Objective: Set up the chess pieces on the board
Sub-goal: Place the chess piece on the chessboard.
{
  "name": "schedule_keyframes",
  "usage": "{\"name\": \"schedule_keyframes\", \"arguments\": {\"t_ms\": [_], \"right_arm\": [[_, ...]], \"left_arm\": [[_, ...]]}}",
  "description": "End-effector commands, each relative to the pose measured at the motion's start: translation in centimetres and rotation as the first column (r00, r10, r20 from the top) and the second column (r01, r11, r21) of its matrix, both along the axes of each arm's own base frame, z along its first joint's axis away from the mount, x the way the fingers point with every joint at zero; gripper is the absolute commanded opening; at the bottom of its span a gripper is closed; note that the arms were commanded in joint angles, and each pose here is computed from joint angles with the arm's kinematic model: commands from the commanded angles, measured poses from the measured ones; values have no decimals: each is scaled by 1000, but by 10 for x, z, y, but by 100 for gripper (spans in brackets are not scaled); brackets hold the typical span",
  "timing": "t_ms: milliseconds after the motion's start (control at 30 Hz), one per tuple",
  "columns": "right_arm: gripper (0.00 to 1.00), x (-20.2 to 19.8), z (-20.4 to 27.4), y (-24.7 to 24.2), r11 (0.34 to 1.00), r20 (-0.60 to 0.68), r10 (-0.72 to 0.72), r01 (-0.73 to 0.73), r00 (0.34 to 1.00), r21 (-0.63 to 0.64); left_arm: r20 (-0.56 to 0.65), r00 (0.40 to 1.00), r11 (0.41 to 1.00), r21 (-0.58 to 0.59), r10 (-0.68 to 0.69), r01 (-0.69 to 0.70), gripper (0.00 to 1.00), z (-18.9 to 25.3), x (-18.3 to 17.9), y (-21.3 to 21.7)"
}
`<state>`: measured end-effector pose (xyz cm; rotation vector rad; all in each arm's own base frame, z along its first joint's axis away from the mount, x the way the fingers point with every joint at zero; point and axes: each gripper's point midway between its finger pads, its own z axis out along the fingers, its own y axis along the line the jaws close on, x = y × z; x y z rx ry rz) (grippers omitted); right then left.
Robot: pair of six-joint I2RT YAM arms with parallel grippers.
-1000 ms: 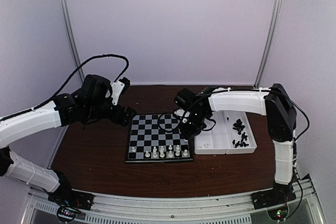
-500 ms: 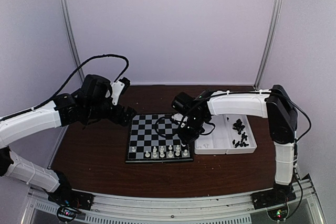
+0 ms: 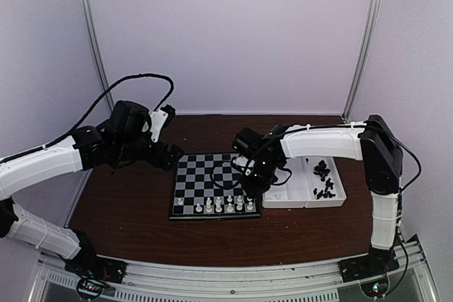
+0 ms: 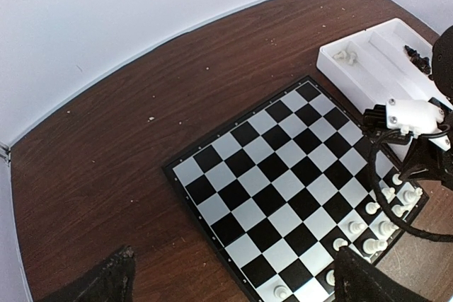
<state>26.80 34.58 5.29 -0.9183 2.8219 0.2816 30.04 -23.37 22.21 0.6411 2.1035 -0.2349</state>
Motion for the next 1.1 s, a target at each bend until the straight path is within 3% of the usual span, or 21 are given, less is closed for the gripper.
{"name": "schedule_keyframes", "arguments": {"t_ms": [0, 233, 733, 1067], "right_arm": [[6, -4, 10, 1, 1000, 13, 1, -2, 1000, 17], [16, 1, 16, 2, 1000, 37, 2, -3, 999, 15], [22, 24, 53, 0, 999, 142, -21, 17, 990, 32], [23, 75, 82, -44, 991, 254, -126, 131, 959, -2]], "left_arm": [[12, 1000, 1000, -27, -1, 1, 98, 8, 3, -2], [11, 1000, 1000, -28, -1, 1, 98, 9, 3, -2], [13, 1000, 1000, -31, -3, 3, 98, 10, 3, -2], [13, 1000, 1000, -27, -3, 3, 98, 9, 3, -2]]}}
